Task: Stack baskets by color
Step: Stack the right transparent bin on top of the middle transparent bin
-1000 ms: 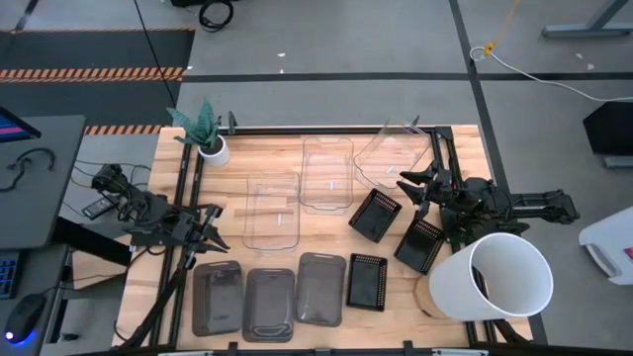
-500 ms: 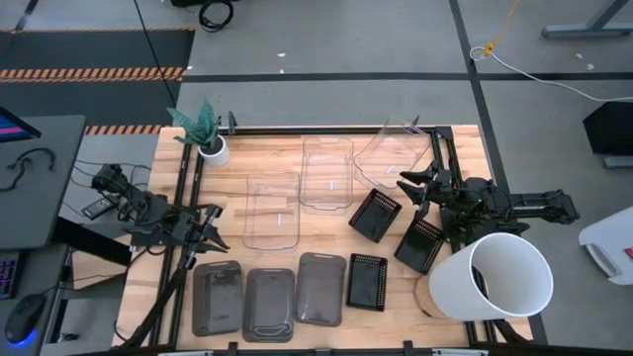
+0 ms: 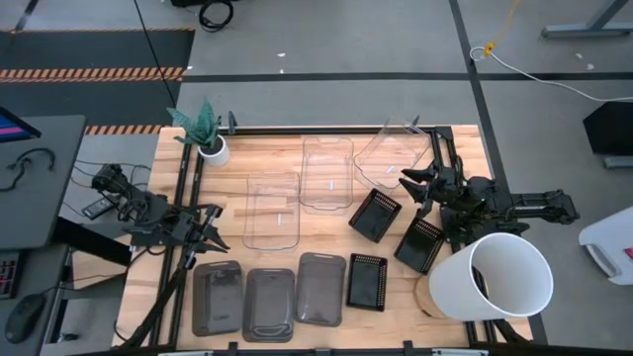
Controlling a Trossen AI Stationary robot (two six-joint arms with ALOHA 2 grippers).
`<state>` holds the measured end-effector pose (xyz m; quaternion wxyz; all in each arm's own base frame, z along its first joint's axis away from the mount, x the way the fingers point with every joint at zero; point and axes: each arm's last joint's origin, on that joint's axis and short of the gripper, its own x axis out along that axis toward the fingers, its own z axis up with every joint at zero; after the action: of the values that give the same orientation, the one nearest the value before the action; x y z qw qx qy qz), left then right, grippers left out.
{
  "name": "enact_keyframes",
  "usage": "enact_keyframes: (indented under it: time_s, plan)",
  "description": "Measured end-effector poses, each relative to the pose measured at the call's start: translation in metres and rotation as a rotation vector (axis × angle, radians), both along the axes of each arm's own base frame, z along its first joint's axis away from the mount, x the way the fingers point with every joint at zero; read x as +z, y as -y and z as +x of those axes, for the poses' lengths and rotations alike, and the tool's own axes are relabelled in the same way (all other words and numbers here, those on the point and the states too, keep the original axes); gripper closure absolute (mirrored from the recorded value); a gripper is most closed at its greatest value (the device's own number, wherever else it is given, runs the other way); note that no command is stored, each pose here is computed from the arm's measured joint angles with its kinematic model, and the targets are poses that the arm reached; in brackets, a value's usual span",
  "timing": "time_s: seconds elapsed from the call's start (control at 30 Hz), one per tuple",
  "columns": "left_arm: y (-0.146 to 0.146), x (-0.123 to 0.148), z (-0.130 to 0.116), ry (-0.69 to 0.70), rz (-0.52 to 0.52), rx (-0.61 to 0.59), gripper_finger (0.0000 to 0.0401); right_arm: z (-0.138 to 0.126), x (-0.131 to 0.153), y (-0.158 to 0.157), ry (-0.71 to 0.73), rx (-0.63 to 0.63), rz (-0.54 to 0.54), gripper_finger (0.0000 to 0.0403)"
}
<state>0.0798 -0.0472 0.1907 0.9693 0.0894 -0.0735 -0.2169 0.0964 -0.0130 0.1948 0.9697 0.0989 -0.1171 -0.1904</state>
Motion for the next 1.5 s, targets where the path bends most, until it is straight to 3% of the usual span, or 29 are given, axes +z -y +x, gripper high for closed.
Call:
enact_keyframes:
  time_s: [0.17,0.33,0.5,0.93,1.17,1.5]
  plan:
    - [0.000,0.000,0.000,0.000,0.000,0.000,0.0365,-0.001,0.008,0.001,0.114,-0.002,0.067,0.0239]
    - [0.000,0.000,0.000,0.000,0.000,0.000,0.0369,0.003,0.006,-0.001,0.096,0.093,0.094,0.0239]
    - [0.000,0.000,0.000,0.000,0.000,0.000,0.0372,0.007,0.009,-0.004,0.080,0.178,-0.035,0.0239]
    - [0.000,0.000,0.000,0.000,0.000,0.000,0.0366,0.009,0.041,-0.002,-0.021,0.113,-0.205,0.0246]
    - [0.000,0.000,0.000,0.000,0.000,0.000,0.0371,0.023,0.055,0.002,-0.189,0.055,-0.155,0.0247]
    - [0.000,0.000,0.000,0.000,0.000,0.000,0.0363,0.074,0.034,0.011,-0.450,0.023,0.024,0.0253]
